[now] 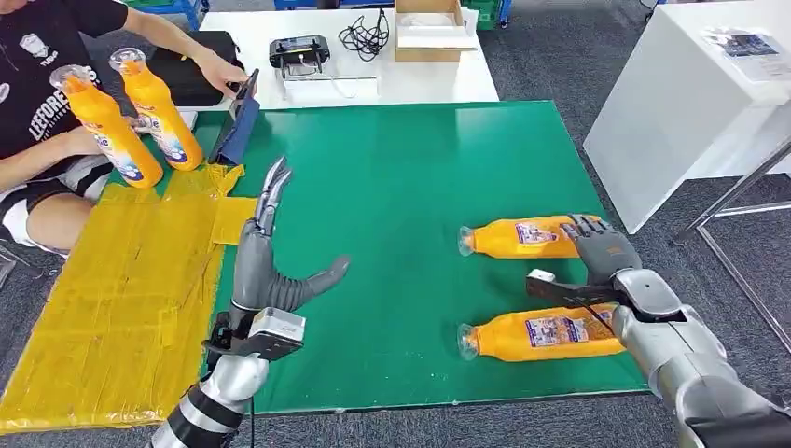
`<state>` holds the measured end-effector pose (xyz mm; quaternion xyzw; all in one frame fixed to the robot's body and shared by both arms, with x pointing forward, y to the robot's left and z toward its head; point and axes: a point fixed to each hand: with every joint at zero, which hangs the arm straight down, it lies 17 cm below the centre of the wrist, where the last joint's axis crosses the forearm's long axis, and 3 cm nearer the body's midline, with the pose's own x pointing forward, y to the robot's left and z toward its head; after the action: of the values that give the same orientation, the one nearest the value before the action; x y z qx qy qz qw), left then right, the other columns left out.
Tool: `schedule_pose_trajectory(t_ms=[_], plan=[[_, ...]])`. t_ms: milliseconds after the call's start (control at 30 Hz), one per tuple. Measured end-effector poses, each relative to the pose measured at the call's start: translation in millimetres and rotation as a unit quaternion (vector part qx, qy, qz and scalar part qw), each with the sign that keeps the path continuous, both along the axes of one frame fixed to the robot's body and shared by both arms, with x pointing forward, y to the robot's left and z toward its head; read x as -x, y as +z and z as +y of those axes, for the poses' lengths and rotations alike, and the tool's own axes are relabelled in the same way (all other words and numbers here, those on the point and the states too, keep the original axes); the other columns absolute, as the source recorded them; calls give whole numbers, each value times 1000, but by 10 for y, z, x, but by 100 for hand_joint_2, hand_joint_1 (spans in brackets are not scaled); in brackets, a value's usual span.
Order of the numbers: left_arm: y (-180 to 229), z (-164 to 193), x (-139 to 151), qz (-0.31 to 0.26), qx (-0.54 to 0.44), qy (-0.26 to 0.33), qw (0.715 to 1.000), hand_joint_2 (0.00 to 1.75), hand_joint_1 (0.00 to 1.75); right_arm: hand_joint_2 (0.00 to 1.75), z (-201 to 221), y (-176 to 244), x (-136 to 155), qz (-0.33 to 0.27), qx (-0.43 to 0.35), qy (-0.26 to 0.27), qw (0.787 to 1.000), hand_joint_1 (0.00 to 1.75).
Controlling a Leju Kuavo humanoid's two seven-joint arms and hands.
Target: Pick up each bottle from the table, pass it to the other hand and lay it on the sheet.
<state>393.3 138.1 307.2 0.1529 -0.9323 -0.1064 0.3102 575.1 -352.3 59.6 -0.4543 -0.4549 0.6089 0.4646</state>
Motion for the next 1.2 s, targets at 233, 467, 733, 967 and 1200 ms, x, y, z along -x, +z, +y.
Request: schedule_pose_trajectory(t_ms=[233, 467, 733, 967, 1200], plan=[[16, 7, 19, -6, 6, -4, 1000, 175, 0, 175, -3, -17, -21, 19, 3, -4, 1000, 0], [13, -13, 25, -5, 9, -14, 1000, 175, 0, 175, -109, -147, 31, 50, 4, -28, 998, 0], [13, -49, 35, -7, 8, -20, 1000, 175, 0, 175, -180, -286, 103, 86, -21, -52, 995, 175], [0, -96, 45, -4, 9, -28, 1000, 175, 0, 175, -160, -281, 100, 91, -55, -58, 993, 175], [-9, -90, 36, -1, 11, -28, 1000, 175, 0, 175, -128, -231, 73, 86, -77, -54, 992, 175]])
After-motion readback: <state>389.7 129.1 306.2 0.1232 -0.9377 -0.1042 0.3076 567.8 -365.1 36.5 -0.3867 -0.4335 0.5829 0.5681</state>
